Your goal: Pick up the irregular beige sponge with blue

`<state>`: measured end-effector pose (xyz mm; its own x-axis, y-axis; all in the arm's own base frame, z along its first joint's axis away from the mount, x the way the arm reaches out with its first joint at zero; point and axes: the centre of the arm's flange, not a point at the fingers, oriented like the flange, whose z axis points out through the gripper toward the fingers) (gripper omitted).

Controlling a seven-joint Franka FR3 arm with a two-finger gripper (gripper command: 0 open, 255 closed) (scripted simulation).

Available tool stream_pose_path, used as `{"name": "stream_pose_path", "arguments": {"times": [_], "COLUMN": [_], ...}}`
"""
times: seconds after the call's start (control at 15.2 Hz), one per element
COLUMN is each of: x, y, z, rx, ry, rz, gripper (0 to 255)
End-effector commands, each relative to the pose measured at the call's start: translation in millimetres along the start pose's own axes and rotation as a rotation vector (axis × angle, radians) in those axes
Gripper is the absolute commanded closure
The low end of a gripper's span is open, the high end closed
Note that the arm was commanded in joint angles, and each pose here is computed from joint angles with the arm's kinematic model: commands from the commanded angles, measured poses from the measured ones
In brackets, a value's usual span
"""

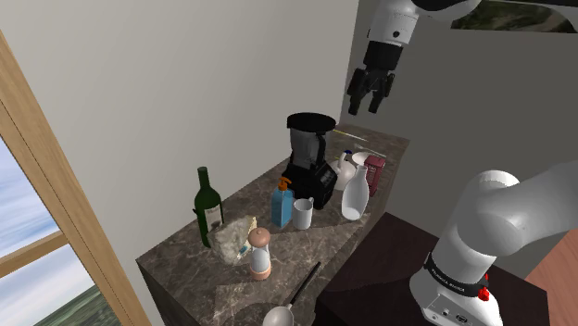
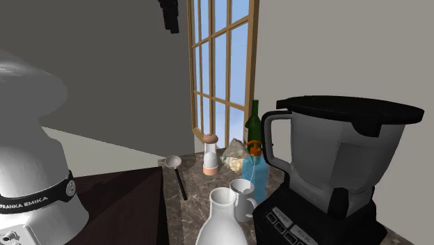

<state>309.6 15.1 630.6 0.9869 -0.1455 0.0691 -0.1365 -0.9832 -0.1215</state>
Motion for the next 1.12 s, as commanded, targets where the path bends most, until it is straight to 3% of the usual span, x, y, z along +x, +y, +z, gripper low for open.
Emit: {"name": "stream_pose_path", "arguments": {"times": [0.0, 1.06], "x": [0.0, 83.7], "y": [0.0, -137.3], "z": [0.0, 156.4], "rx": [0.000, -0.095], "ry": [0.000, -0.113], "rz": [0.000, 0.499], "gripper": [0, 0]}}
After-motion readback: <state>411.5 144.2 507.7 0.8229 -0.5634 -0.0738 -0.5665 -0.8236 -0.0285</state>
